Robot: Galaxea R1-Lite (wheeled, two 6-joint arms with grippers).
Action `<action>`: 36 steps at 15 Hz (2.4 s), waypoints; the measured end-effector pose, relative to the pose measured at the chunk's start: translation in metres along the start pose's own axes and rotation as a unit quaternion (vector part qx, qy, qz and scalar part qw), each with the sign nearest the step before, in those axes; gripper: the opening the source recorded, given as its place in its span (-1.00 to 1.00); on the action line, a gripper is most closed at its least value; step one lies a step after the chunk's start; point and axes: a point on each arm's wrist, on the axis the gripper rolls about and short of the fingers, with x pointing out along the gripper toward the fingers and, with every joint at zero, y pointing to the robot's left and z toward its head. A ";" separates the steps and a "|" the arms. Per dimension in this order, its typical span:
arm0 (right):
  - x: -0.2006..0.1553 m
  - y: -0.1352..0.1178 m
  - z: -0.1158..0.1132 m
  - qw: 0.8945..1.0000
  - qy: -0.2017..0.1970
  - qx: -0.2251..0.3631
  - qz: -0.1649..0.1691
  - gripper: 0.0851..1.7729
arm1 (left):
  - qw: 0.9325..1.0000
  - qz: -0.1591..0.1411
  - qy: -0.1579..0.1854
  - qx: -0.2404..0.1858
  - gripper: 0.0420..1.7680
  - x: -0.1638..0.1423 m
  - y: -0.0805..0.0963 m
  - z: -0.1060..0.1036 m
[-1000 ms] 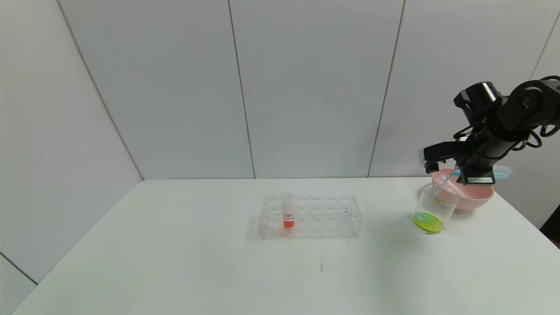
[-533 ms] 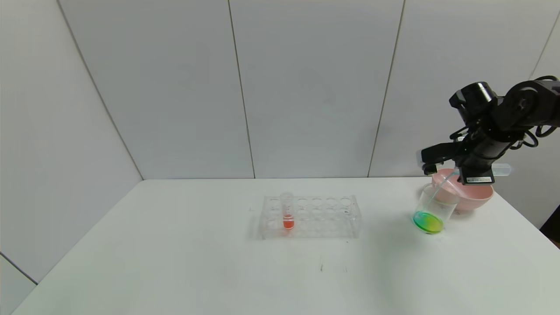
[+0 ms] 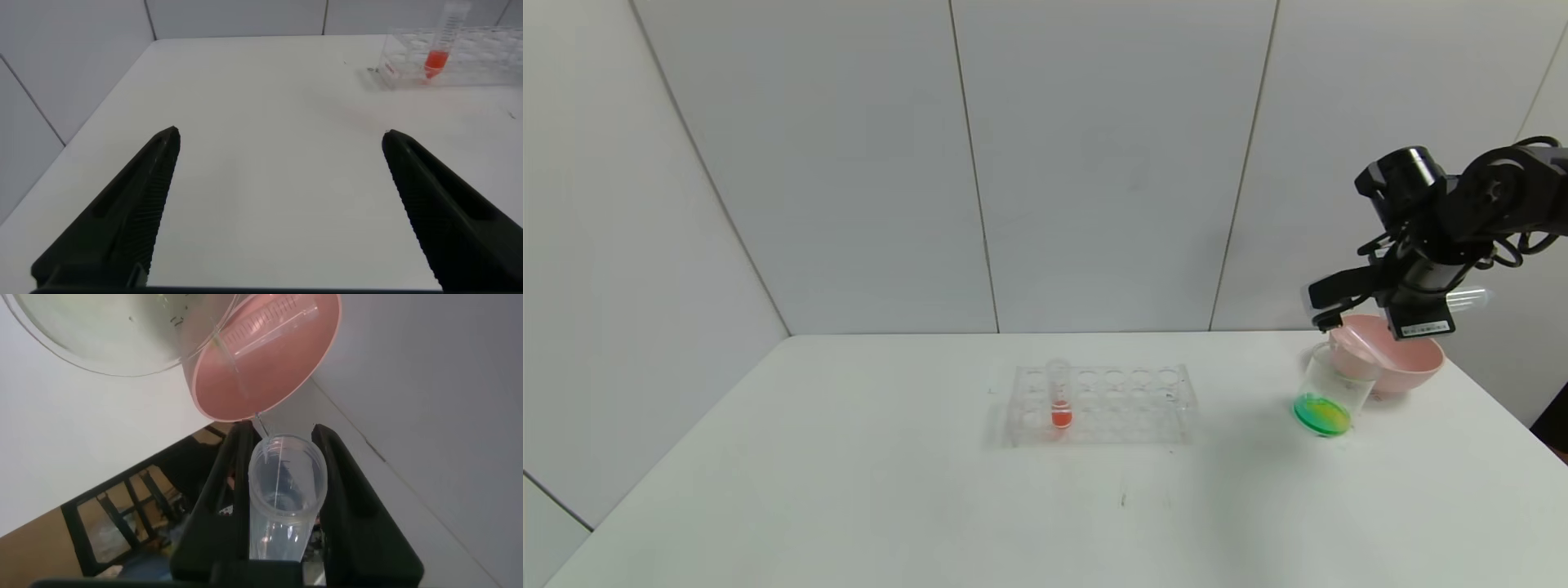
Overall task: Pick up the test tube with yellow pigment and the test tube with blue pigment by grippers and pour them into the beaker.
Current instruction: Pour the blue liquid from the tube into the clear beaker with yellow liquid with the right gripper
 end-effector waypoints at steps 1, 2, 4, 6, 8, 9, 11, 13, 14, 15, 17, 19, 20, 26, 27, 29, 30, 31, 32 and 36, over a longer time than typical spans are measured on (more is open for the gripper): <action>-0.001 0.000 0.000 1.000 0.001 -0.004 0.000 -0.45 | 1.000 0.000 0.000 0.000 1.00 0.000 0.000 0.000; -0.004 0.000 0.000 1.000 0.003 -0.005 -0.001 -0.45 | 1.000 0.000 0.000 0.000 1.00 0.000 0.000 0.000; -0.006 0.000 0.000 1.000 0.003 -0.005 -0.003 -0.45 | 1.000 0.000 0.000 0.000 1.00 0.000 0.000 0.000; -0.009 -0.001 -0.003 1.000 -0.010 0.002 -0.005 -0.45 | 1.000 0.000 0.000 0.000 1.00 0.000 0.000 0.000; -0.011 -0.002 -0.007 0.997 -0.065 0.031 -0.002 -0.45 | 1.000 0.000 0.000 0.000 1.00 0.000 0.000 0.000; -0.012 -0.002 -0.011 0.993 -0.102 0.064 0.004 -0.45 | 1.000 0.000 0.000 0.000 1.00 0.000 0.000 0.000; -0.013 -0.002 -0.013 0.971 -0.170 0.168 0.030 -0.45 | 1.000 0.000 0.000 0.000 1.00 0.000 0.000 0.000; -0.018 -0.003 -0.007 0.918 -0.270 0.279 0.081 -0.45 | 1.000 0.000 0.000 0.000 1.00 0.000 0.000 0.000; -0.021 -0.005 -0.006 0.891 -0.306 0.319 0.099 -0.45 | 1.000 0.000 0.000 0.000 1.00 0.000 0.000 0.000; -0.024 -0.007 -0.004 0.867 -0.328 0.359 0.110 -0.45 | 1.000 0.000 0.000 0.000 1.00 0.000 0.000 0.000; -0.031 -0.012 -0.001 0.809 -0.353 0.452 0.125 -0.45 | 1.000 0.000 0.000 0.000 1.00 0.000 0.000 0.000; -0.036 -0.015 0.007 0.762 -0.385 0.507 0.116 -0.45 | 1.000 0.000 0.000 0.000 1.00 0.000 0.000 0.000; -0.037 -0.014 0.012 0.742 -0.402 0.526 0.107 -0.45 | 1.000 0.000 0.000 0.000 1.00 0.000 0.000 0.000; -0.042 0.019 0.018 0.668 -0.457 0.586 0.039 -0.45 | 1.000 0.000 0.000 0.000 1.00 0.000 0.000 0.000; -0.042 0.028 0.016 0.662 -0.463 0.589 0.027 -0.45 | 1.000 0.000 0.000 0.000 1.00 0.000 0.000 0.000; -0.041 0.043 0.010 0.647 -0.480 0.592 -0.003 -0.45 | 1.000 0.000 0.000 0.000 1.00 0.000 0.000 0.000; -0.041 0.050 0.006 0.638 -0.491 0.593 -0.021 -0.45 | 1.000 0.000 0.000 0.000 1.00 0.000 0.000 0.000; -0.039 0.056 0.002 0.630 -0.499 0.594 -0.037 -0.45 | 1.000 0.000 0.000 0.000 1.00 0.000 0.000 0.000; -0.037 0.062 -0.002 0.625 -0.501 0.597 -0.050 -0.45 | 1.000 0.000 0.000 0.000 1.00 0.000 0.000 0.000; -0.027 0.075 -0.022 0.622 -0.478 0.617 -0.061 -0.45 | 1.000 0.000 0.000 0.000 1.00 0.000 0.000 0.000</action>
